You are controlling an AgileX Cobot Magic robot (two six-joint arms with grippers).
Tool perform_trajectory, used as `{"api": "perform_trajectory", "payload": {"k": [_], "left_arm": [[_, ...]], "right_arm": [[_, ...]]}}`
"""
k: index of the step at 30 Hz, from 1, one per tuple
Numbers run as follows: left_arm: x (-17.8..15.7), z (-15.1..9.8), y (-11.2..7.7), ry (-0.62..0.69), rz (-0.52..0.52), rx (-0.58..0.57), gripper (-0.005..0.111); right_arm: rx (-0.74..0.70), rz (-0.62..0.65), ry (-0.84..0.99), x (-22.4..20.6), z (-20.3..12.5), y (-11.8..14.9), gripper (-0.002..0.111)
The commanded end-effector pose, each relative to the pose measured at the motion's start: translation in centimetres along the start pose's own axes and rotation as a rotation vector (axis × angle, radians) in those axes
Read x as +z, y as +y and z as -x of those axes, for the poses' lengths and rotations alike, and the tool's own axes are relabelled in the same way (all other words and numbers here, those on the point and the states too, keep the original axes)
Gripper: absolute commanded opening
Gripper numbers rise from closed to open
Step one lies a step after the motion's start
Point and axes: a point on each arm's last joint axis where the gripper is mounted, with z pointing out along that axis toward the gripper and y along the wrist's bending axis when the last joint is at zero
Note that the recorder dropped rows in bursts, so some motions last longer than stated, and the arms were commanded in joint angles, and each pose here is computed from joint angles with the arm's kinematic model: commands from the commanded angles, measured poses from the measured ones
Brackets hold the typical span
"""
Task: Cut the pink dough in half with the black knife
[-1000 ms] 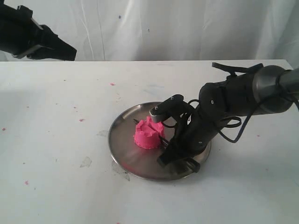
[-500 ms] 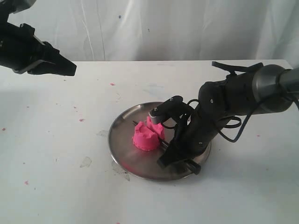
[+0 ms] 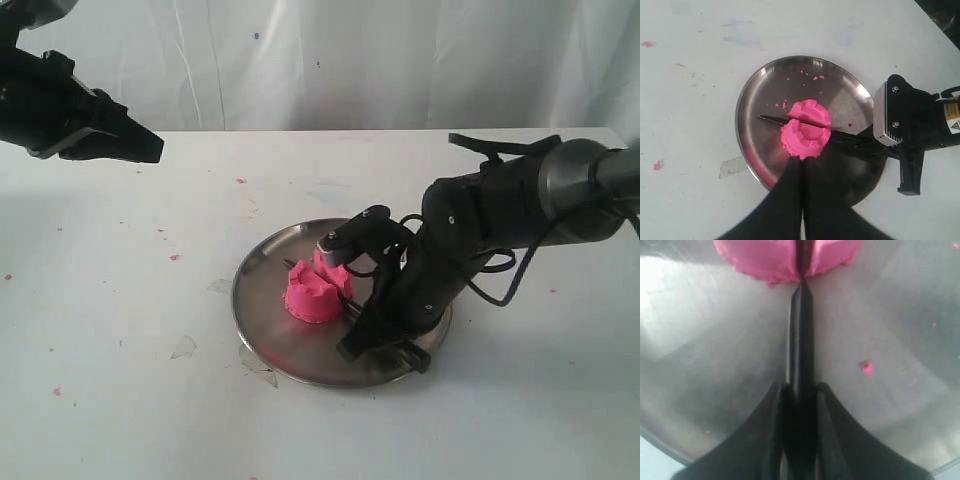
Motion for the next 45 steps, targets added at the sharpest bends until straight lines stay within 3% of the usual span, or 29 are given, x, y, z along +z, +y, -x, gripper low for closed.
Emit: {"api": "perform_trajectory", "payload": {"k": [1, 21, 30, 45], "left_arm": [[-0.2, 0.0, -0.2, -0.010, -0.008, -0.012, 0.000], [-0.2, 0.0, -0.2, -0.010, -0.008, -0.009, 0.000], [-0.2, 0.0, -0.2, -0.010, -0.008, -0.007, 0.000], [-0.2, 0.0, -0.2, -0.010, -0.008, -0.007, 0.000]], "right_arm": [[-0.017, -0.017, 0.035, 0.3, -0.5, -0.1, 0.005], [0.006, -0.085, 0.016, 0.2, -0.3, -0.7, 0.005], [0.073, -0.059, -0.007, 0.1, -0.1, -0.5, 0.005], [0.180, -0.010, -0.201, -6.9, 0.9, 0.4, 0.005]]}}
